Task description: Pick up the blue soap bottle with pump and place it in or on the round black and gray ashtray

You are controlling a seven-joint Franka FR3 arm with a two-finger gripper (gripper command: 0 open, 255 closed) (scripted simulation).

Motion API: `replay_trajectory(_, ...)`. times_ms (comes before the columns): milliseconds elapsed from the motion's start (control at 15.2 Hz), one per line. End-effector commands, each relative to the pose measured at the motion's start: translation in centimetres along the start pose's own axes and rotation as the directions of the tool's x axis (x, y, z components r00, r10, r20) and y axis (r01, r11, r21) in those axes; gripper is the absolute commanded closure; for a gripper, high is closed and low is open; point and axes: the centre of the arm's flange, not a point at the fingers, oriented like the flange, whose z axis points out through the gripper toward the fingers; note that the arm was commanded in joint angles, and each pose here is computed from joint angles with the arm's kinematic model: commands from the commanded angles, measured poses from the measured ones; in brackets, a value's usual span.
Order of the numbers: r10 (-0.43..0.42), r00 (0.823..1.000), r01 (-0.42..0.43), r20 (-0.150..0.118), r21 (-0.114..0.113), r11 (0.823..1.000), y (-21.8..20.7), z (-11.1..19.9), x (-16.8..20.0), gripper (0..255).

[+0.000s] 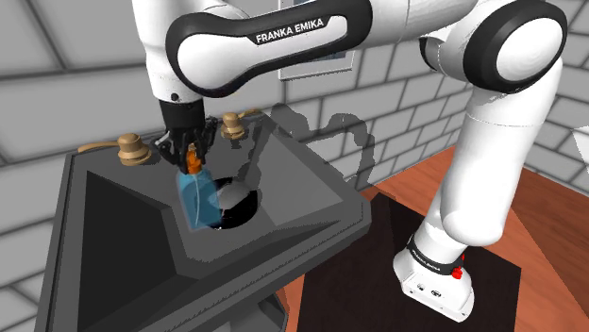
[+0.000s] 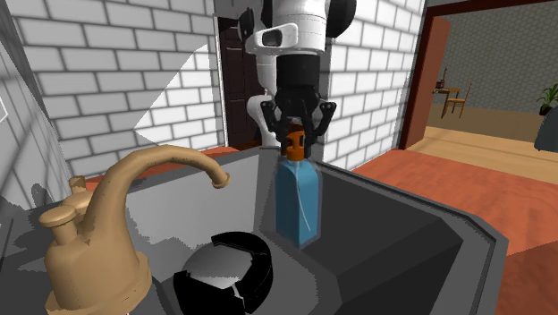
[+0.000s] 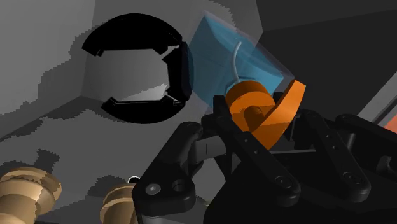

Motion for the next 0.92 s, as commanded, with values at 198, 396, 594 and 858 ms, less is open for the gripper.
replay_trajectory(198,0.000,1.000,0.000,0.000,0.000,1.000,3.8,-2.4,3.1,255)
replay_trajectory(396,0.000,1.000,0.000,0.000,0.000,1.000,6.7,-4.0,5.3,255)
replay_trajectory(594,0.000,1.000,0.000,0.000,0.000,1.000,9.5,-5.5,7.6,255)
replay_trajectory(858,0.000,1.000,0.000,0.000,0.000,1.000,13.3,-7.5,10.6,255)
